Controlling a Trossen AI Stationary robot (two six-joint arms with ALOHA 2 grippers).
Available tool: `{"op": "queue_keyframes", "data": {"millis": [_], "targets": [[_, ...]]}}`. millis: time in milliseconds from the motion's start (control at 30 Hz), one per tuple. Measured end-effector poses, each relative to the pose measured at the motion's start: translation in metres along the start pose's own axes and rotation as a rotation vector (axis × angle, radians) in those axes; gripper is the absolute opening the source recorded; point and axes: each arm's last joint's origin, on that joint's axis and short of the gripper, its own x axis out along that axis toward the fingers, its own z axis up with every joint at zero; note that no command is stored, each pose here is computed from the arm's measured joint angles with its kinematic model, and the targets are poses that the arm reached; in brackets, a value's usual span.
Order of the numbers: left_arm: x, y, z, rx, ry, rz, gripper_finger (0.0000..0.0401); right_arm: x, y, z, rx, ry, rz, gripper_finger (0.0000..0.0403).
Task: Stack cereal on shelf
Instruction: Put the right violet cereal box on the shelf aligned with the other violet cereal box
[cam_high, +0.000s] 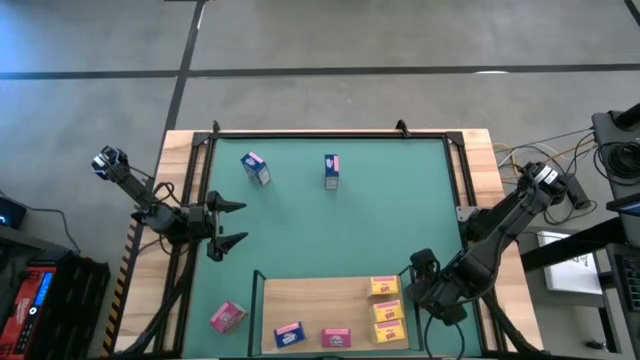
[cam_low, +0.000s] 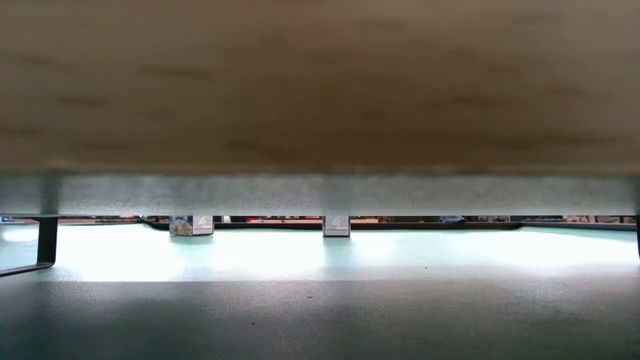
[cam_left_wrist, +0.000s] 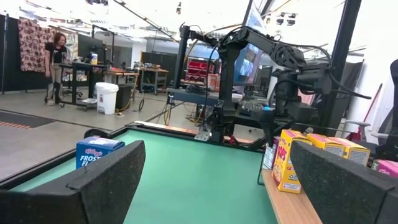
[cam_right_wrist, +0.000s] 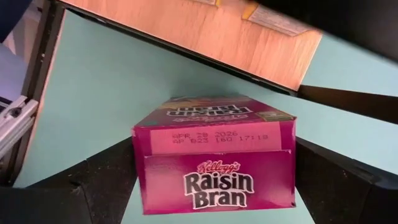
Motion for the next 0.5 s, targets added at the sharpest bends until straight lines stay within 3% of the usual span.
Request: {"op": "queue_keyframes", "data": {"millis": [500], "targets": [[0.0000, 0.0000, 0.0001, 0.000, 0.000, 0.000, 0.0384, 0.0030, -0.0059, -0.0041, 0.029, 0.011, -0.095, 0.0281]]}}
